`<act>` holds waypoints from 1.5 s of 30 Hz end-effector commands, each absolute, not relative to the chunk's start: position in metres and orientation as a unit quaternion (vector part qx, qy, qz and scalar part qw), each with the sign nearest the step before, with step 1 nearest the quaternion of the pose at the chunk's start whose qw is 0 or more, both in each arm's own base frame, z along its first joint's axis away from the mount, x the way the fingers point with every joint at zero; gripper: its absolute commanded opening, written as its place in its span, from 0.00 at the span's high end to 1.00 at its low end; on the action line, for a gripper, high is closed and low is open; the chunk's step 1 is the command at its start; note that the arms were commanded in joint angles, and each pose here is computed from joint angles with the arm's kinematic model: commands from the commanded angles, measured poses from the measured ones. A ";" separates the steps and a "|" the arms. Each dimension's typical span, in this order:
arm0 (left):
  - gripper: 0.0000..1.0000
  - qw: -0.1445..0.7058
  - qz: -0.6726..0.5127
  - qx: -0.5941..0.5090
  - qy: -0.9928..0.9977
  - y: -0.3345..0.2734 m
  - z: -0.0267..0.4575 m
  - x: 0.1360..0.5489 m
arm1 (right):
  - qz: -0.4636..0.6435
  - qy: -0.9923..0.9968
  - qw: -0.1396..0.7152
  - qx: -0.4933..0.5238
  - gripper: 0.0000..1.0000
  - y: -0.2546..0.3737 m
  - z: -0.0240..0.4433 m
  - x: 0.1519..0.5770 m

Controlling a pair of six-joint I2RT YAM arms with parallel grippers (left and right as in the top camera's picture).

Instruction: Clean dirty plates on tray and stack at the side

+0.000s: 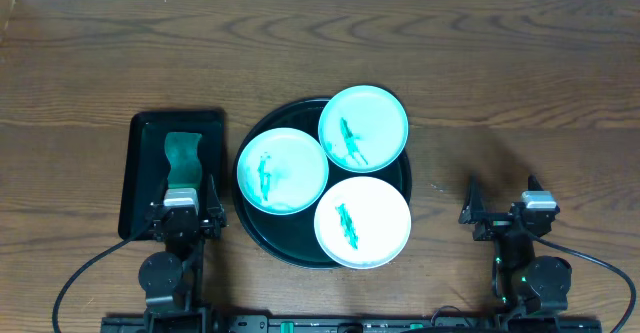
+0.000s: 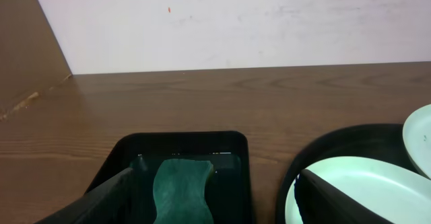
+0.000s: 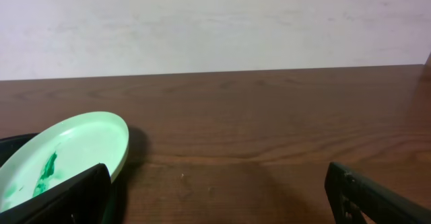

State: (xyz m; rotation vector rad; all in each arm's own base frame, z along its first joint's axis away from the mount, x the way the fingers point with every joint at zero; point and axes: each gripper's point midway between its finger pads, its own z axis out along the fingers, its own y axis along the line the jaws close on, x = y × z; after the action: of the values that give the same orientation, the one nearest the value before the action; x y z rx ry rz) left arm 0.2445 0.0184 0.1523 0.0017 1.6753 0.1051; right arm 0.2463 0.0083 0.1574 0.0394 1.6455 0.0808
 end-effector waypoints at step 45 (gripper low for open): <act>0.26 0.649 0.043 0.016 0.759 0.014 0.184 0.248 | 0.041 0.707 0.706 0.004 0.01 0.012 0.189 0.244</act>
State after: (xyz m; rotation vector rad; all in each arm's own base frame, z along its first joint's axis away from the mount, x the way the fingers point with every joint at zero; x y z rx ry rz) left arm 0.2473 0.0177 0.1619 0.0043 1.7625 0.0950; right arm 0.2460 0.0123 0.1683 0.0269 1.6130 0.1072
